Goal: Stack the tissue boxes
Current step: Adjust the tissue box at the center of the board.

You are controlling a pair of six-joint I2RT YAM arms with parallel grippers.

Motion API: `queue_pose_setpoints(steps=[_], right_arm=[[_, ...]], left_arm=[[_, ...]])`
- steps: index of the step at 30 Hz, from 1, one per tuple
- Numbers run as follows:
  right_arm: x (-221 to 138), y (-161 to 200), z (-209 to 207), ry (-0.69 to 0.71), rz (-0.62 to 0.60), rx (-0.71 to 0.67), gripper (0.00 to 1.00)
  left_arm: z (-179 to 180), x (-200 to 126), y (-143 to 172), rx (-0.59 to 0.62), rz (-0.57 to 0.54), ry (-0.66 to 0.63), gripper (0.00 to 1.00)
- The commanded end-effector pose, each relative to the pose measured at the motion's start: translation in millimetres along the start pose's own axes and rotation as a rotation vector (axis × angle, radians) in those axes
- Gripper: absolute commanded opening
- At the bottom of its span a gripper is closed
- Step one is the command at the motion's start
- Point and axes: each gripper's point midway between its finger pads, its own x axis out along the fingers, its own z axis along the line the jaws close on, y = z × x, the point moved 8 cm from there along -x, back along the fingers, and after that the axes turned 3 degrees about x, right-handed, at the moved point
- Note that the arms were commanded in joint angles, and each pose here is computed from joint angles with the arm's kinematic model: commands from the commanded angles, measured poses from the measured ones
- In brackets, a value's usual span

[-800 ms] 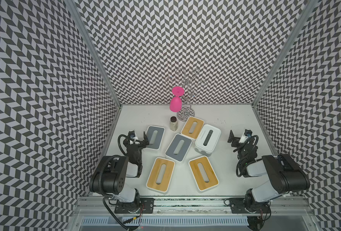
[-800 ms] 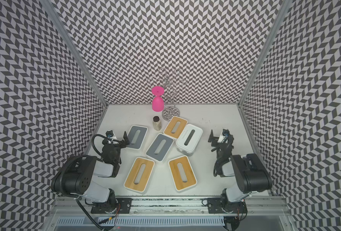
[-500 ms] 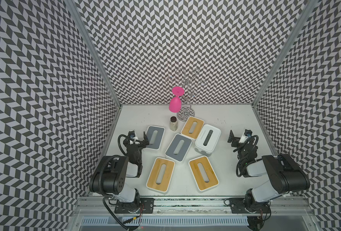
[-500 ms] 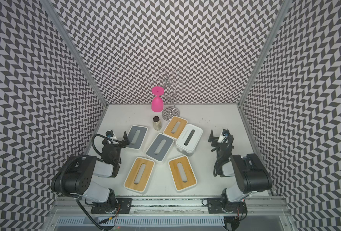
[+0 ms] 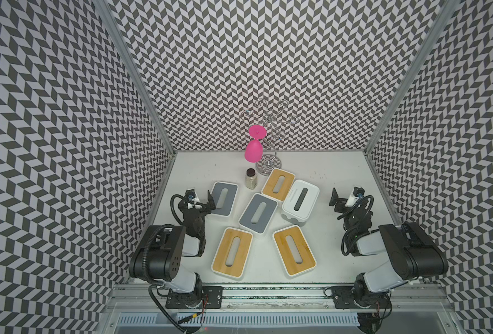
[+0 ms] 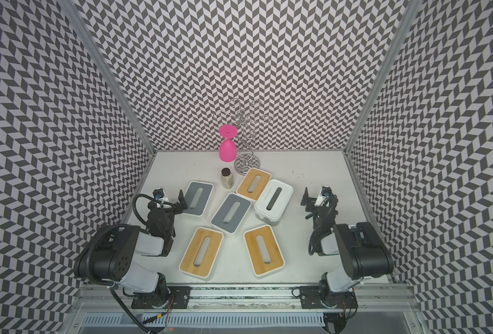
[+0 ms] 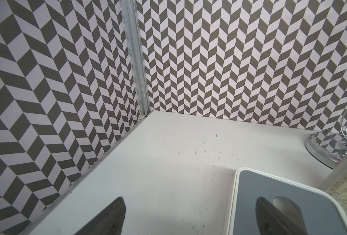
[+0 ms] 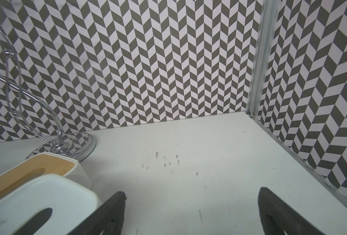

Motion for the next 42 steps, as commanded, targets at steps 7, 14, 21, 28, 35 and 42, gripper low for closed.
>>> queue_pose_setpoints(steps=[7, 14, 21, 28, 35, 42], right_arm=[[0.8, -16.3, -1.0, 0.017, -0.063, 0.003, 0.99], [3.7, -39.4, 0.5, 0.038, -0.025, 0.029, 0.99], [18.3, -73.0, 4.5, 0.074, 0.038, 0.308, 0.99], [17.2, -87.2, 6.7, 0.036, 0.082, 0.399, 0.99], [18.9, -92.0, 21.8, -0.113, 0.225, 0.466, 0.99], [12.7, -74.2, 35.4, -0.218, 0.397, 0.582, 0.99]], left_arm=[[-0.7, 4.0, -13.2, -0.005, -0.031, -0.009, 1.0], [0.3, 0.4, -37.7, -0.007, -0.032, -0.022, 0.99], [-1.4, -1.5, -78.4, -0.156, -0.022, 0.019, 1.0], [7.1, -5.2, -103.3, -0.425, 0.022, -0.022, 0.99], [1.8, -6.9, -106.2, -0.533, 0.106, 0.093, 1.0], [-36.9, -23.9, -109.4, -0.622, 0.221, 0.31, 1.0]])
